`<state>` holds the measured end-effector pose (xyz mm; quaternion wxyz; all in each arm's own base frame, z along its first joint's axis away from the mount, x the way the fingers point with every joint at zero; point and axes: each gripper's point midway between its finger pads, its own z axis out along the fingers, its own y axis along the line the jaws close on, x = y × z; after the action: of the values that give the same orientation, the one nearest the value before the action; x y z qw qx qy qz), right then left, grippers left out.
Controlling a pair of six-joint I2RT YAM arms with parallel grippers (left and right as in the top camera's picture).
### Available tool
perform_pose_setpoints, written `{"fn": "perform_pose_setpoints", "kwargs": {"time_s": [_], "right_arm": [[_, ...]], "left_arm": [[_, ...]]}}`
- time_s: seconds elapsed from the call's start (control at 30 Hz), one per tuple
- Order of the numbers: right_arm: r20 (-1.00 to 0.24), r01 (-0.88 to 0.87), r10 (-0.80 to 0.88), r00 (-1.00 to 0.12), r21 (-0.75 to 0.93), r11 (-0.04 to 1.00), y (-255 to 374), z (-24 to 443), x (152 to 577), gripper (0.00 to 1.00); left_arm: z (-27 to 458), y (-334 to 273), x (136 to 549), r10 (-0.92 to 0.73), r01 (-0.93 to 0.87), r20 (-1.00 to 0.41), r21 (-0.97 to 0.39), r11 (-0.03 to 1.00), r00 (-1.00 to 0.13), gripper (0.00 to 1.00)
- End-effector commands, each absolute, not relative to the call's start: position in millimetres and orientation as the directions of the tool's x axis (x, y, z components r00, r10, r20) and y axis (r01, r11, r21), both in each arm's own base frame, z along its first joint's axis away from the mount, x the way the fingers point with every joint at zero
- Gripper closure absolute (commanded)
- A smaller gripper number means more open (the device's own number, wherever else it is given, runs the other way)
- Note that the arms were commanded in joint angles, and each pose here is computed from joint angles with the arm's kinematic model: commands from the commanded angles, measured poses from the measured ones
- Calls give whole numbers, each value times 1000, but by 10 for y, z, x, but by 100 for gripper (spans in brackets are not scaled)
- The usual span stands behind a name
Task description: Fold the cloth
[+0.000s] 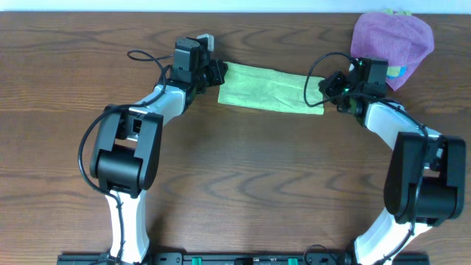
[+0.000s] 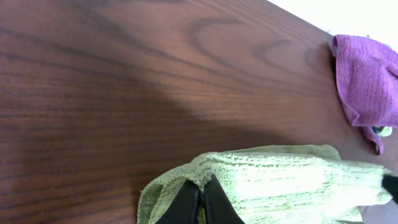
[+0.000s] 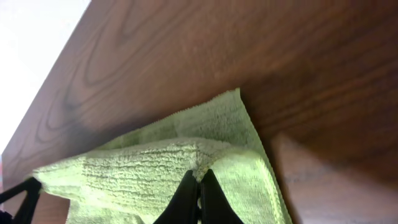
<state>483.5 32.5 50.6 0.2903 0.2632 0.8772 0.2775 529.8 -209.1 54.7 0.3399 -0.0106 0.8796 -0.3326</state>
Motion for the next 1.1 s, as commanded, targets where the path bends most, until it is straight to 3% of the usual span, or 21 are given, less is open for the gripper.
{"fn": "perform_pose_setpoints", "kwargs": {"time_s": [0.0,0.3,0.77,1.07], "right_arm": [[-377,311,620,-688,619,721,309,419,4909,98],[-396,293,619,-678,627,722,302,493,5072,98],[-292,371,606,-740,574,730,318,264,4794,98],[-302,373,601,-740,559,740,289,248,4787,98]], "left_arm": [[551,-2089,5371,-233,228,-610,-582,781,-757,94],[663,-2096,5476,-223,251,-641,-562,788,-734,94],[391,-2056,5251,-163,207,-556,-542,814,-815,94],[318,-2062,5156,-152,189,-513,-552,812,-845,95]]}}
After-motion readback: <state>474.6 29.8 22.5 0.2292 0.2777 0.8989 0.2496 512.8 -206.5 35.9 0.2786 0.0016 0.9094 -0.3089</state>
